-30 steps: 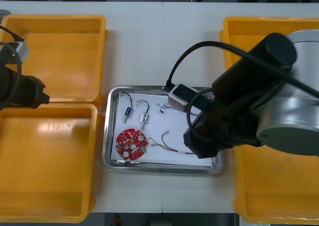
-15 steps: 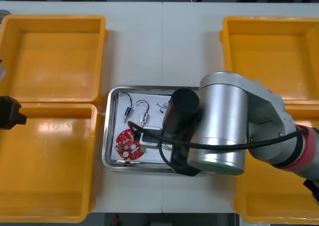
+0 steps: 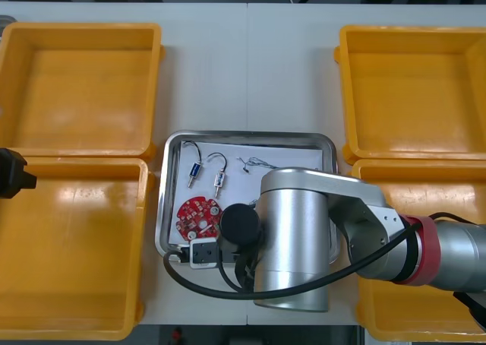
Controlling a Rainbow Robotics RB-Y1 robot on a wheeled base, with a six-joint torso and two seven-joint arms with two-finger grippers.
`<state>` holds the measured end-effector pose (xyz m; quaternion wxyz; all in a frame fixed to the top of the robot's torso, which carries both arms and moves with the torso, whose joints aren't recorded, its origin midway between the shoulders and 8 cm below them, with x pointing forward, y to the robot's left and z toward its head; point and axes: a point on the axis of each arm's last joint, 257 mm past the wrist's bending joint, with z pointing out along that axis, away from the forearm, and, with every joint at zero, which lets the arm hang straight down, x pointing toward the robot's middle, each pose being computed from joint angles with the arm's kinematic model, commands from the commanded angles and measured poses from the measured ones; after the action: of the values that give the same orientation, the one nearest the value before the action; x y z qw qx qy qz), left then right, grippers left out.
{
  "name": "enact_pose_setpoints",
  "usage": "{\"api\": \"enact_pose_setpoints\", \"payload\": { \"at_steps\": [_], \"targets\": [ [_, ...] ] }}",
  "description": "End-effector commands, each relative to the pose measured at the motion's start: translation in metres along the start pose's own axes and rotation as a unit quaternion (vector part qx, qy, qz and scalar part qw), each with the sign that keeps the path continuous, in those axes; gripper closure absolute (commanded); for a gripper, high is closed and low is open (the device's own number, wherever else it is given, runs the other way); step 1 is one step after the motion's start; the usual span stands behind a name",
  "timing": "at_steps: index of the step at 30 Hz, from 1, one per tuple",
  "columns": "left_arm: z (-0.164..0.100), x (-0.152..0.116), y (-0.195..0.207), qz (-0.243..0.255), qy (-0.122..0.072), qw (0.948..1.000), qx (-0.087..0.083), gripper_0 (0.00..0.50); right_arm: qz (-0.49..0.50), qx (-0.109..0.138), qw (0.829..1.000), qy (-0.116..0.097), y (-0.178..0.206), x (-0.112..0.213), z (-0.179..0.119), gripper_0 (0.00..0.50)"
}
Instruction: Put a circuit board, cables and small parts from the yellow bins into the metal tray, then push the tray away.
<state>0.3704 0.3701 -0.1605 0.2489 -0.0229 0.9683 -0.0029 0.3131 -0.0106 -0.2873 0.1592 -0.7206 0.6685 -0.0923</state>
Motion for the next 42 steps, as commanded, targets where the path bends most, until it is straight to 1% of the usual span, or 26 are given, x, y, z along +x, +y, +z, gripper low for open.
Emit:
{"api": "enact_pose_setpoints", "payload": {
  "at_steps": [1, 6, 13, 22, 26, 27, 28, 29, 30, 31, 32, 33, 34, 36, 37, 39, 42],
  "targets": [
    [-0.01, -0.002, 0.01, 0.027, -0.013, 0.9995, -0.014, 0.0, -0.036, 0.016, 0.999, -0.011, 0.005, -0.017, 0.005, 0.008],
    [-0.005, 0.002, 0.009, 0.023, -0.015, 0.9996, -0.006, 0.0, -0.036, 0.014, 0.999, -0.01, 0.006, -0.017, 0.017, 0.007],
    [-0.005, 0.004, 0.009, 0.021, -0.011, 0.9997, -0.007, 0.0, -0.029, 0.016, 0.999, 0.002, 0.005, -0.018, 0.032, 0.0],
    [-0.005, 0.004, 0.009, 0.021, -0.011, 0.9997, -0.007, 0.0, -0.022, 0.011, 1.0, 0.004, 0.005, -0.023, 0.041, 0.0],
    [-0.005, 0.004, 0.009, 0.021, -0.011, 0.9997, -0.007, 0.0, -0.028, 0.018, 0.999, 0.008, 0.005, -0.021, 0.043, 0.0],
    [-0.005, 0.004, 0.009, 0.021, -0.011, 0.9997, -0.007, 0.0, -0.03, 0.024, 0.999, 0.012, 0.004, -0.019, 0.045, 0.0],
    [-0.005, 0.004, 0.009, 0.021, -0.011, 0.9997, -0.007, 0.0, -0.031, 0.026, 0.999, 0.012, 0.003, -0.019, 0.045, 0.011],
    [-0.005, 0.004, 0.009, 0.021, -0.011, 0.9997, -0.007, 0.0, -0.032, 0.026, 0.999, 0.014, 0.003, -0.019, 0.045, 0.047],
    [-0.005, 0.004, 0.009, 0.021, -0.011, 0.9997, -0.007, 0.0, -0.032, 0.027, 0.999, 0.014, 0.003, -0.018, 0.045, 0.047],
    [-0.005, 0.004, 0.009, 0.021, -0.011, 0.9997, -0.007, 0.0, -0.032, 0.027, 0.999, 0.014, 0.003, -0.019, 0.045, 0.265],
    [-0.005, 0.004, 0.009, 0.021, -0.011, 0.9997, -0.007, 0.0, -0.033, 0.027, 0.999, 0.015, 0.003, -0.018, 0.045, 0.339],
    [-0.005, 0.004, 0.009, 0.021, -0.011, 0.9997, -0.007, 0.0, -0.032, 0.028, 0.999, 0.014, 0.002, -0.018, 0.045, 0.398],
    [-0.005, 0.004, 0.009, 0.021, -0.011, 0.9997, -0.007, 0.0, -0.032, 0.03, 0.999, 0.015, 0.001, -0.018, 0.045, 0.444],
    [-0.005, 0.004, 0.009, 0.021, -0.011, 0.9997, -0.007, 0.0, -0.034, 0.033, 0.999, 0.015, -0.001, -0.018, 0.044, 0.447],
    [-0.005, 0.004, 0.009, 0.021, -0.011, 0.9997, -0.007, 0.0, -0.036, 0.038, 0.999, 0.014, -0.004, -0.019, 0.043, 0.48],
    [-0.005, 0.004, 0.009, 0.021, -0.011, 0.9997, -0.007, 0.0, -0.037, 0.041, 0.998, 0.014, -0.007, -0.02, 0.042, 0.498],
    [-0.005, 0.004, 0.009, 0.021, -0.011, 0.9997, -0.007, 0.0, -0.039, 0.046, 0.998, 0.015, -0.011, -0.02, 0.04, 0.5]
  ]
}}
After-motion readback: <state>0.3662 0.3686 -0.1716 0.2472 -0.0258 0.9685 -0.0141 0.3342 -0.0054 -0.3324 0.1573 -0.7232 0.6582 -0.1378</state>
